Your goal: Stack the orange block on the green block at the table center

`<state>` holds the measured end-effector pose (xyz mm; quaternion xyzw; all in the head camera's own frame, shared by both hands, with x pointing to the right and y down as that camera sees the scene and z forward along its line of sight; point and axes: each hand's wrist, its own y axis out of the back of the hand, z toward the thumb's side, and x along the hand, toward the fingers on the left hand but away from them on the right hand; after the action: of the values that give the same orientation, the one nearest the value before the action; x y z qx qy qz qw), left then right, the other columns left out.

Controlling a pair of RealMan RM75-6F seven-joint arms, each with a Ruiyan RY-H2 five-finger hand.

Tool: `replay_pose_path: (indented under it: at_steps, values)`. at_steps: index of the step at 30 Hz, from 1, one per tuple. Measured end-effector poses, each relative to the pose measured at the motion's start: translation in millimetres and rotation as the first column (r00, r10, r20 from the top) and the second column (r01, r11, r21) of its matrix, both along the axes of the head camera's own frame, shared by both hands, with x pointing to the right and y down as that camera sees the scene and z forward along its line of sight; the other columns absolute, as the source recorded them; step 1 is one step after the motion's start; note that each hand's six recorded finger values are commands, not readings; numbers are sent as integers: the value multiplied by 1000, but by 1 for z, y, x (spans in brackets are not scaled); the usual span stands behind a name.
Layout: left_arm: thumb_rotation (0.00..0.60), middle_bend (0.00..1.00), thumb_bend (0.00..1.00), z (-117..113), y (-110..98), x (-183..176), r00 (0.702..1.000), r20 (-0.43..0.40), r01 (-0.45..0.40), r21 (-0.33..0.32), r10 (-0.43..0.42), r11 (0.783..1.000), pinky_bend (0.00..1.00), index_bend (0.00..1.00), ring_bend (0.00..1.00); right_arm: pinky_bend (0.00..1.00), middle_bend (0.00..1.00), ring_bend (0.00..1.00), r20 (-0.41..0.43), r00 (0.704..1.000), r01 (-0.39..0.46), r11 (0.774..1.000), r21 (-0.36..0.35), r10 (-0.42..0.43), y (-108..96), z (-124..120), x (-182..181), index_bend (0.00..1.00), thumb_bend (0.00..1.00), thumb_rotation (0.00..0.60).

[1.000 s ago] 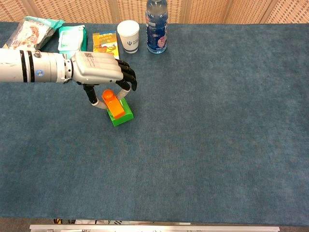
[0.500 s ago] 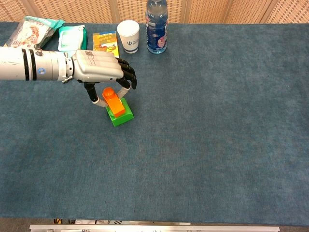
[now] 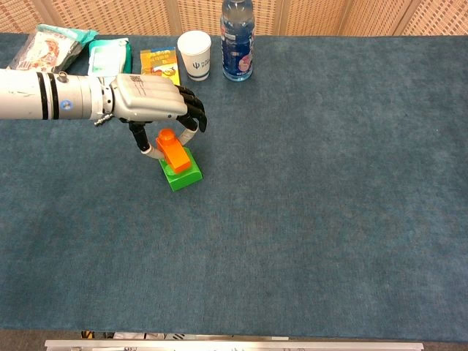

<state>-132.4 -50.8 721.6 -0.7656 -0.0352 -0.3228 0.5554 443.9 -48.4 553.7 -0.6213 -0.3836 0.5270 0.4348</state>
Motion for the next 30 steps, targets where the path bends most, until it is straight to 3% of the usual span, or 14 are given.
replay_pose_path:
  at_steps: [30]
  values:
    - [600,242,232,0,6,-10,1000,-24,9,-7,-10,1000,132,524,145,233,203,116,-2,1000,-4,1000,2,4,2,-1,-1,0,110,600]
